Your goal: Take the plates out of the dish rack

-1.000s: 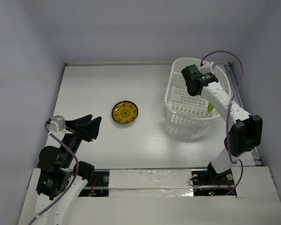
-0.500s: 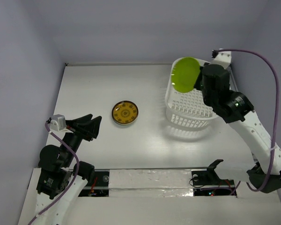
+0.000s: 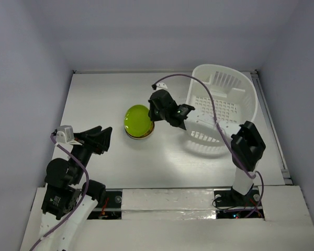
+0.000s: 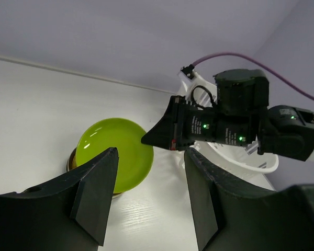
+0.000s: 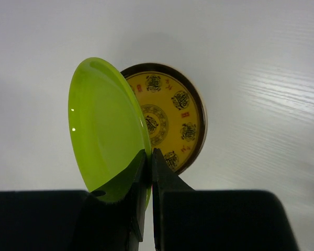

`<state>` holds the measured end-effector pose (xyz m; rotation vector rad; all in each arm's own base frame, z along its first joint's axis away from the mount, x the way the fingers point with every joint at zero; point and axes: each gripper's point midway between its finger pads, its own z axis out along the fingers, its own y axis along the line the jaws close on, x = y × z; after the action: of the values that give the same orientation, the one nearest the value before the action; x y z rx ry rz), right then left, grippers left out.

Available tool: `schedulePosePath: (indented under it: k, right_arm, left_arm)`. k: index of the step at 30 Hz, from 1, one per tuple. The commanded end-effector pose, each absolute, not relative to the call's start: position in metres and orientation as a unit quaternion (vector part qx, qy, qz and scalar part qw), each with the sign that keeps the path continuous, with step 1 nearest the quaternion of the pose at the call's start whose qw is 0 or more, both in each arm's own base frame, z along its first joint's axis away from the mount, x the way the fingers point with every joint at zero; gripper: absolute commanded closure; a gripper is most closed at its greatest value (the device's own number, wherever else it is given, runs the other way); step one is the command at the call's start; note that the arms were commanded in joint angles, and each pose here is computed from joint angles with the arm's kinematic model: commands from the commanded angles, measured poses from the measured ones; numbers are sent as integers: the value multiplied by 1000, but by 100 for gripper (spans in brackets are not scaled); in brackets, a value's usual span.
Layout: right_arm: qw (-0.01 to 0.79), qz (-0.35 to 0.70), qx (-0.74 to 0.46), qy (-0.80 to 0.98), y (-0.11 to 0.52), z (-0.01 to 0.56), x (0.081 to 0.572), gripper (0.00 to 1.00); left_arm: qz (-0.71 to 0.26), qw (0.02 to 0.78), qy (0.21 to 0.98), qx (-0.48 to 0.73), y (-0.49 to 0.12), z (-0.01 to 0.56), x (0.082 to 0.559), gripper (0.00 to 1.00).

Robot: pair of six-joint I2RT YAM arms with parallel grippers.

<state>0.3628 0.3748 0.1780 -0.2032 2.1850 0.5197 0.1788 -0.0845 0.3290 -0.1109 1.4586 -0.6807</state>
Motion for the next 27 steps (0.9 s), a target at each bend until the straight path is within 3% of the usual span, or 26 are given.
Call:
schedulePosePath:
  k: [1, 9, 18, 21, 22, 27]
  right_arm:
    - [464, 313, -49, 827, 412, 226, 374, 100]
    - [429, 261, -13, 865, 403, 146, 379, 100]
    - [436, 237, 38, 867, 382, 126, 379, 99]
    - [431, 230, 40, 871, 382, 123, 379, 80]
    - [431, 230, 39, 872, 382, 124, 379, 79]
    - [444, 222, 48, 867, 375, 135, 381, 46]
  left_arm:
    - [-299, 694, 652, -64, -82, 330, 186, 50]
    - [-297, 689, 658, -64, -84, 327, 189, 50]
    - [-296, 683, 665, -62, -86, 323, 192, 50]
    - [-294, 682, 666, -62, -86, 322, 193, 50]
    - [-295, 683, 666, -64, -86, 323, 193, 50]
    - [-295, 683, 665, -64, -85, 323, 193, 50]
